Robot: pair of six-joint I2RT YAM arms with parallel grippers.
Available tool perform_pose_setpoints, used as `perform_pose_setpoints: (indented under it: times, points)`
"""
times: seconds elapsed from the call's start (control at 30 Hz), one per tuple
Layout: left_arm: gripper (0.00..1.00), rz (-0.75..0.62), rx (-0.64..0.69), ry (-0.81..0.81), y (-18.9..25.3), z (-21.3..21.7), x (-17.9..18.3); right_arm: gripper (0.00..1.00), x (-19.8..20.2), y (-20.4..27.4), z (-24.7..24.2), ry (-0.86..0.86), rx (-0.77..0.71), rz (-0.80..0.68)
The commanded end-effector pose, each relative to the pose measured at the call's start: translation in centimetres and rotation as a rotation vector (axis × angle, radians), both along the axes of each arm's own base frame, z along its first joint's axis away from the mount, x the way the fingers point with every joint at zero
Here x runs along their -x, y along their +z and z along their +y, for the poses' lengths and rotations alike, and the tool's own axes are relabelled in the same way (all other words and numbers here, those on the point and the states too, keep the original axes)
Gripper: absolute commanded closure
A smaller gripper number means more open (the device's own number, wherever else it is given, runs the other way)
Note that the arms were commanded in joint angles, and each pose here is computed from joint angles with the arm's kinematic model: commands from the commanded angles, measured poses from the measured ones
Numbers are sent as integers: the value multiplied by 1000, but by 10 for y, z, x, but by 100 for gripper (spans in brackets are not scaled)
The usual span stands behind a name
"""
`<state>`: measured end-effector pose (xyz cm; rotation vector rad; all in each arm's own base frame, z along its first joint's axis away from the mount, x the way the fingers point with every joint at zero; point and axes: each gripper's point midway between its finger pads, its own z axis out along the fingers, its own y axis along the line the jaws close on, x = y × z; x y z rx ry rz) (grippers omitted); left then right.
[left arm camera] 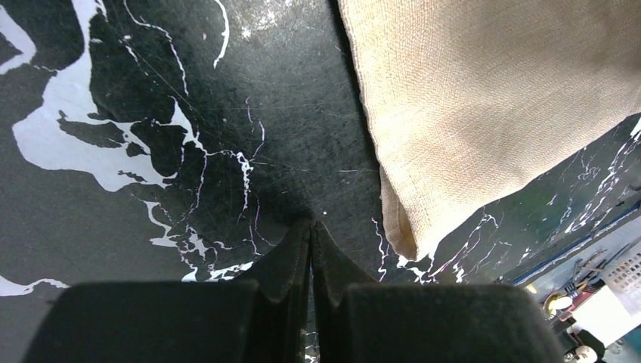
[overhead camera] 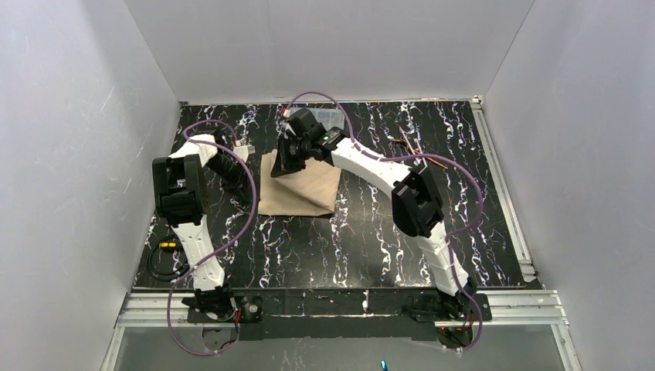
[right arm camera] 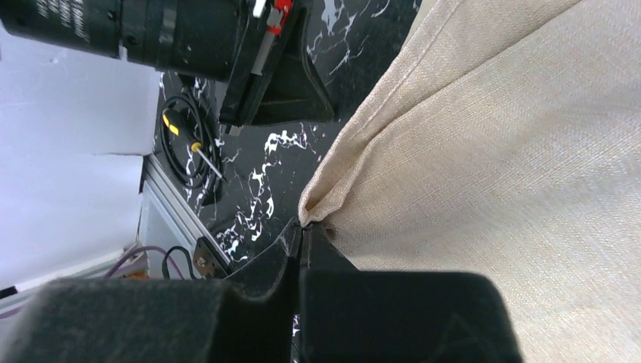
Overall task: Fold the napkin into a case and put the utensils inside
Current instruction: Fold the rectangle-folded napkin at the center of the board.
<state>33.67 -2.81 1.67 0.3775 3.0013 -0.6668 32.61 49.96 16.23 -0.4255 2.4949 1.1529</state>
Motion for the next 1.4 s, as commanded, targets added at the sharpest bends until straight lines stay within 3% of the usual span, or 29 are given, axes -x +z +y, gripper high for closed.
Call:
perform_pose_setpoints:
  times: [0.0,0.57,0.6,0.73,0.83,1.0,1.2,1.37]
  points:
    - [100,18,12,0,-6,-3,6,99,24,-14,21,81,-31,36]
    - [100,34,22,13,-8,-4,9,98,60,-67,41,181,20,118]
    - [100,34,21,14,-9,-4,9,95,60,-69,41,182,22,119]
    - [100,21,23,28,-3,-2,5,62,63,-82,44,202,21,145]
    - [100,5,40,44,11,1,0,52,66,-83,48,233,12,166]
    - [99,-49,66,53,48,6,-11,42,40,-24,36,236,-71,115]
    - [98,-115,116,74,89,-2,-21,50,-22,37,-39,99,-160,39]
    - [98,-118,173,43,106,-25,-18,68,-28,12,-93,53,-186,115]
